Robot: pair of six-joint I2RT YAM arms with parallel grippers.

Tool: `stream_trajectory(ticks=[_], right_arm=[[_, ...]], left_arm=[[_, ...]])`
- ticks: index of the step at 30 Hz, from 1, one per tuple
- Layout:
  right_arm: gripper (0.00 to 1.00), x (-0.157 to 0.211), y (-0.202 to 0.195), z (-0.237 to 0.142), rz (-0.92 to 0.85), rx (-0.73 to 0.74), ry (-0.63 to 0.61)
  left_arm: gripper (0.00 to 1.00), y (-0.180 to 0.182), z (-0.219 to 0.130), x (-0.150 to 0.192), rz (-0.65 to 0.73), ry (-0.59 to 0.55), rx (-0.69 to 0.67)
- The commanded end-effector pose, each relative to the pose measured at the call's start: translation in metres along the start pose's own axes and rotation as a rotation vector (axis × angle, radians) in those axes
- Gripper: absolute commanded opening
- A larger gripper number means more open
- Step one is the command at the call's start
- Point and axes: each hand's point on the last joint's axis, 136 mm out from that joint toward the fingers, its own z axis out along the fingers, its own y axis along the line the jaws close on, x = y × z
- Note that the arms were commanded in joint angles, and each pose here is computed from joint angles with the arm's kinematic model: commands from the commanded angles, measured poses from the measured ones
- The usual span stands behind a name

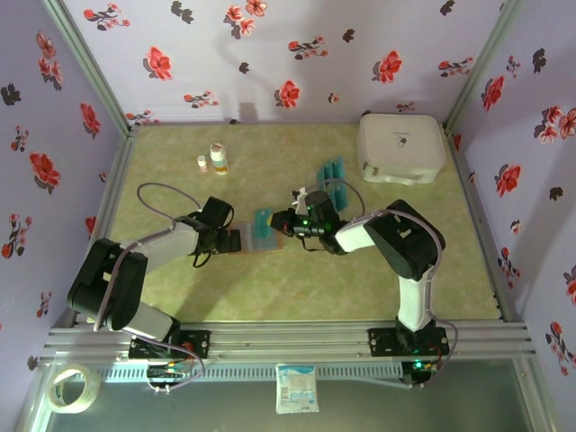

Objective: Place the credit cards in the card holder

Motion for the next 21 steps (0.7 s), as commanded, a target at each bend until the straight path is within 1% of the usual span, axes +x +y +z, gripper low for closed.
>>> stream_trajectory(ticks=[1,13,21], right_arm=[[0.0,0.0,0.005,0.008,-0.001,-0.039,0.008],[0.0,0.006,-0.011,0.014,0.019,-0.032,0.012],[0.0,0.008,-0.013,0.017,0.029,-0.039,0.016]], left_arm=[[1.0,0.007,0.003,0.008,-0.006,0.025,-0.04],[1.0,0.007,0.004,0.009,-0.002,0.032,-0.039],[1.0,0.007,0.004,0.009,-0.001,0.032,-0.04]])
